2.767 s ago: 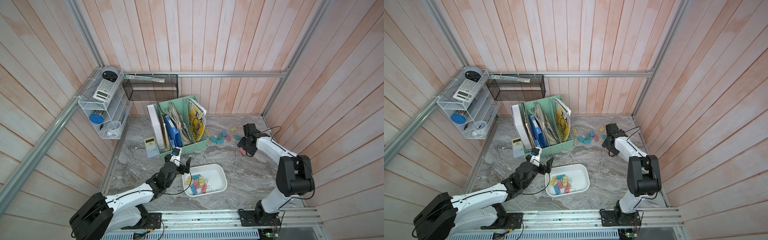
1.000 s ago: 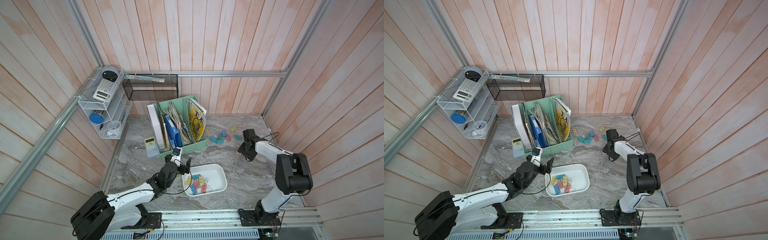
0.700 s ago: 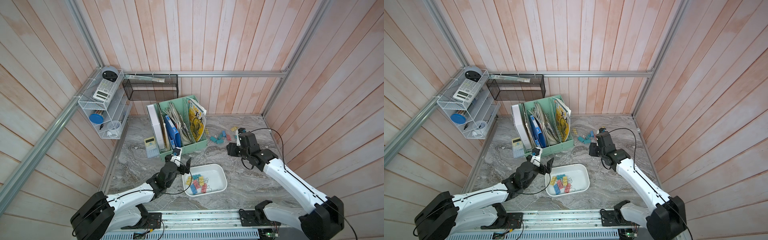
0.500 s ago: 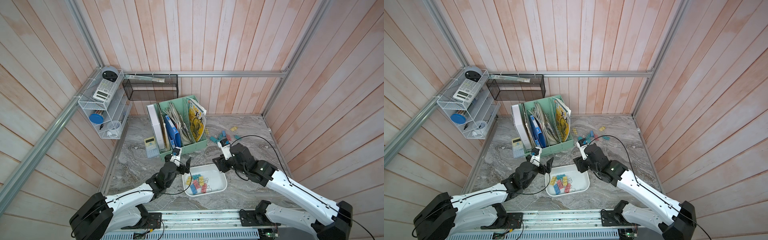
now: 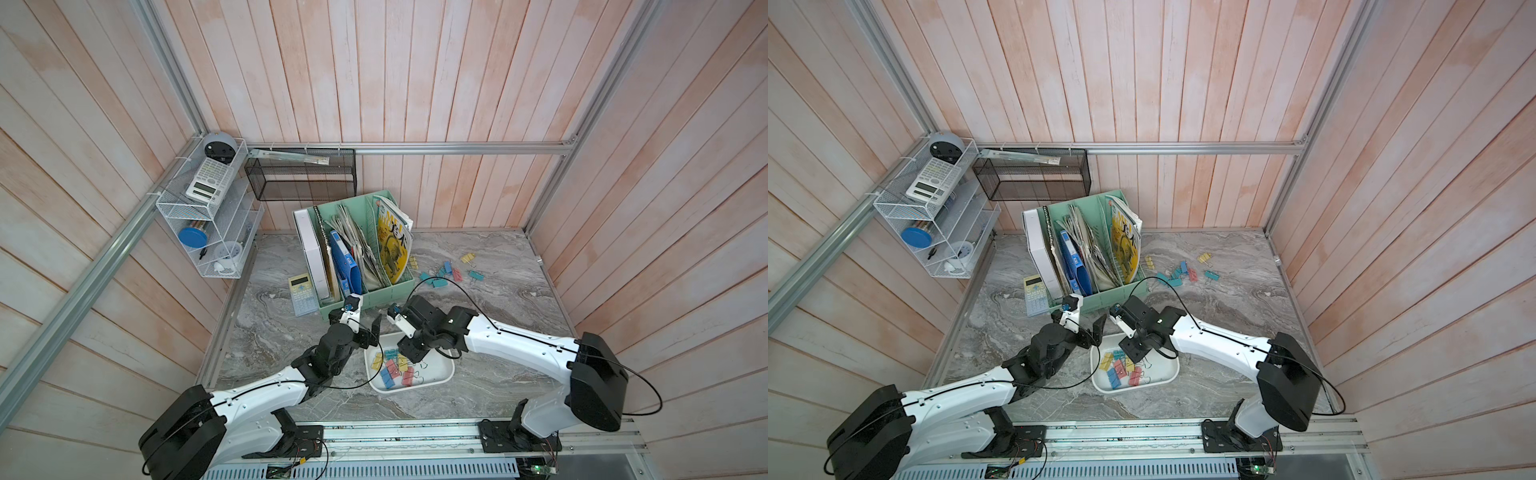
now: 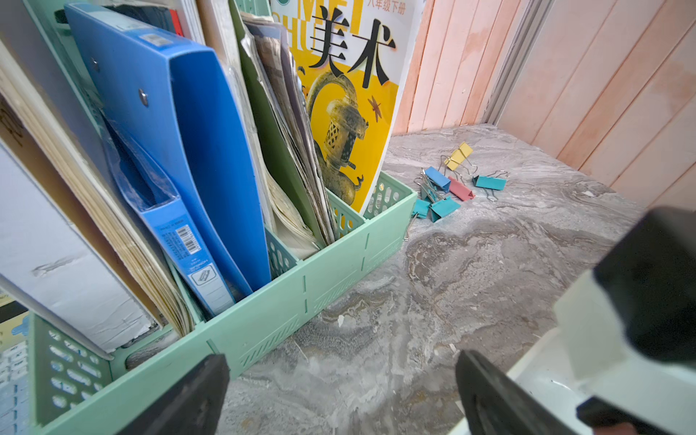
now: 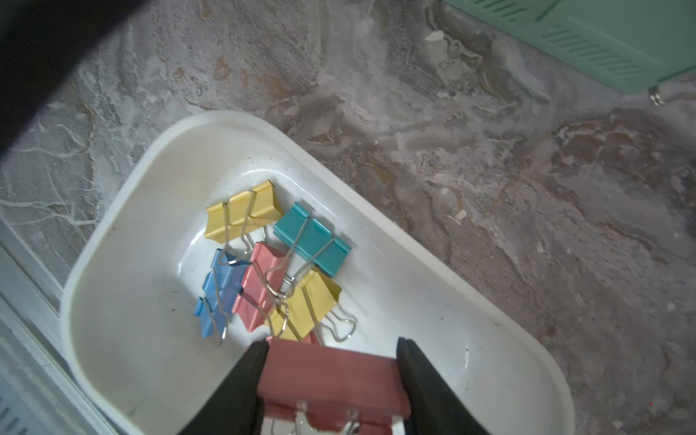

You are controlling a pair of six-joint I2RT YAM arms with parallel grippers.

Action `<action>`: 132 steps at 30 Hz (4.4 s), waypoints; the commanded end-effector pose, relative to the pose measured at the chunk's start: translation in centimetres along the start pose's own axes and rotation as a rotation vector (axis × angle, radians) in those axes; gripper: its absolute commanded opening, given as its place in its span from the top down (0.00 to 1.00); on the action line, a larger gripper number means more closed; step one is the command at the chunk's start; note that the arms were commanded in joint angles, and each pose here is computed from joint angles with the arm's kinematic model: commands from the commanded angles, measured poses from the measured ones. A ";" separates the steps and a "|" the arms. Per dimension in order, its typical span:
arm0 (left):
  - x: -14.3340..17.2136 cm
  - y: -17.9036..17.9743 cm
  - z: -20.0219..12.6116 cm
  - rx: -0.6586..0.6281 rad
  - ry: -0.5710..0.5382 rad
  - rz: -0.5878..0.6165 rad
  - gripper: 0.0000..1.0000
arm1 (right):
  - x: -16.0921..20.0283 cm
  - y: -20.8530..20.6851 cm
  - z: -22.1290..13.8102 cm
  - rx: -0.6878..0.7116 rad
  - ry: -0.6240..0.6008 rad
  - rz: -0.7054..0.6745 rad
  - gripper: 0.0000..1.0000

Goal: Put the binder clips in the storage box
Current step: Place the binder clip in the storage box, then pick up the binder clip at the center of the board, then place the binder clip in the storage box.

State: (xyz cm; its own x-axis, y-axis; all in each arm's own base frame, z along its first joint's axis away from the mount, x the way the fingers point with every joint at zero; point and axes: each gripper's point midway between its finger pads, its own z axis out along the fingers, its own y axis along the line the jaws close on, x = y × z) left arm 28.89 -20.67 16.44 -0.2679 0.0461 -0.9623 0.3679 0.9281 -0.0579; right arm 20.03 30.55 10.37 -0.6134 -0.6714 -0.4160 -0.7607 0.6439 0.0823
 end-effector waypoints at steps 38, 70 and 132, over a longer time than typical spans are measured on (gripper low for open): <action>-1.7 2.1 -2.2 -0.065 -0.128 -0.071 0.00 | -8.3 -12.6 -6.4 0.036 -0.544 0.593 0.27; -1.1 1.4 -1.2 -0.051 -0.085 -0.038 0.00 | -4.0 -29.6 6.1 0.308 -0.042 0.661 0.17; -0.9 1.3 -0.9 -0.056 -0.061 -0.018 0.00 | 1.2 -3.4 2.2 0.060 -0.542 0.890 0.55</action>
State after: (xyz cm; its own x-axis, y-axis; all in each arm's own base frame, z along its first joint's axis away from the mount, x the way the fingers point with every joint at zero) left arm 28.52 -18.67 16.59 -0.2319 0.0092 -0.9727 0.3034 0.9508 -0.0633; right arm 21.24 26.62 5.96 -0.7930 0.2458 -0.5574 -0.0524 0.8840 0.4645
